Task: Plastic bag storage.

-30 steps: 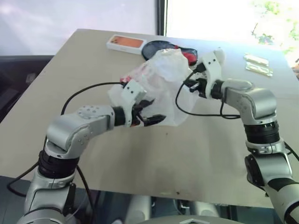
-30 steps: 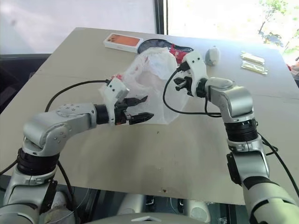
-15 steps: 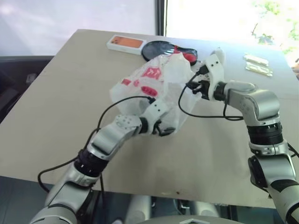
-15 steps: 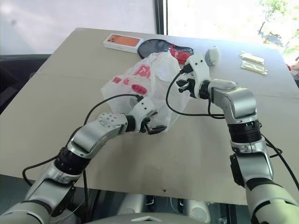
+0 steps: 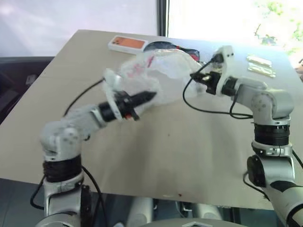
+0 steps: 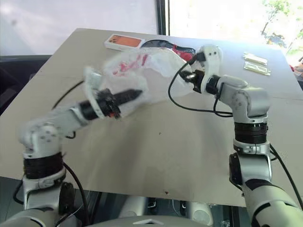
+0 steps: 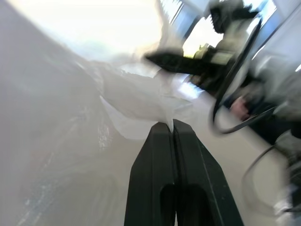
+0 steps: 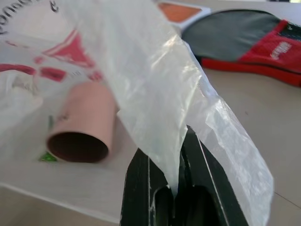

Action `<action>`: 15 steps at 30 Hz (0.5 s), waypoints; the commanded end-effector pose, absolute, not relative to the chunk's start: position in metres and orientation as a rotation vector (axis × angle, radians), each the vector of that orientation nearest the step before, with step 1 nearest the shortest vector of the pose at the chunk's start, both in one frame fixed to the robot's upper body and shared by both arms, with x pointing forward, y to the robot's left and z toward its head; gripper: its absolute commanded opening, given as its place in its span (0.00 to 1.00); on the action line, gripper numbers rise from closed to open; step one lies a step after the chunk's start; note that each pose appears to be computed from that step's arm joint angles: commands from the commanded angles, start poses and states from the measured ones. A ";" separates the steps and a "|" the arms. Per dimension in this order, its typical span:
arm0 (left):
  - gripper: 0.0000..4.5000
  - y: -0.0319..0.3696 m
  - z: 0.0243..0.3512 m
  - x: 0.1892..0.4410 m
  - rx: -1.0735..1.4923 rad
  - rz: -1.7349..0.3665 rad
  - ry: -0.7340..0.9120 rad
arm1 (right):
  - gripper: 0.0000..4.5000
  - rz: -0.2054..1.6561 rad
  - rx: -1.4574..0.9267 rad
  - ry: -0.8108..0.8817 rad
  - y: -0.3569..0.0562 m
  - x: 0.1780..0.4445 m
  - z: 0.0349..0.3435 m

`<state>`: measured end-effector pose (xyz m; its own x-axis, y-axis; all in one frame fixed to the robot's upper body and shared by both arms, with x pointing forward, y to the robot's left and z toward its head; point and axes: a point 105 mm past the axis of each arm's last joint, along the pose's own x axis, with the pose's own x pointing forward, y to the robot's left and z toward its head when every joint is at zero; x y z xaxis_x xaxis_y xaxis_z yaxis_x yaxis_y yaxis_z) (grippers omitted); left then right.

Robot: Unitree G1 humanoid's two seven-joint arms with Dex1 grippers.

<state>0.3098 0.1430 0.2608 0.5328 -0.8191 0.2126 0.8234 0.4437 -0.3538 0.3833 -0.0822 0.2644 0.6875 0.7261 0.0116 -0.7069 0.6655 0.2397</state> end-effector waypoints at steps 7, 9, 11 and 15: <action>0.01 0.231 0.420 0.294 -0.593 -0.925 -0.541 | 0.00 0.957 0.573 -0.337 -0.103 0.355 0.445; 0.01 0.228 0.423 0.301 -0.539 -0.903 -0.526 | 0.00 0.961 0.561 -0.357 -0.107 0.347 0.455; 0.01 0.223 0.416 0.315 -0.482 -0.862 -0.490 | 0.00 0.930 0.515 -0.359 -0.114 0.343 0.453; 0.01 0.211 0.398 0.333 -0.417 -0.819 -0.425 | 0.00 0.873 0.437 -0.346 -0.127 0.332 0.438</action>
<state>0.3349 0.2145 0.3941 0.6155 -0.5990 0.5122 0.7731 0.5852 -0.2448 0.3501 -0.1197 0.4298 0.6081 0.6635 0.4358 -0.7929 0.5339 0.2936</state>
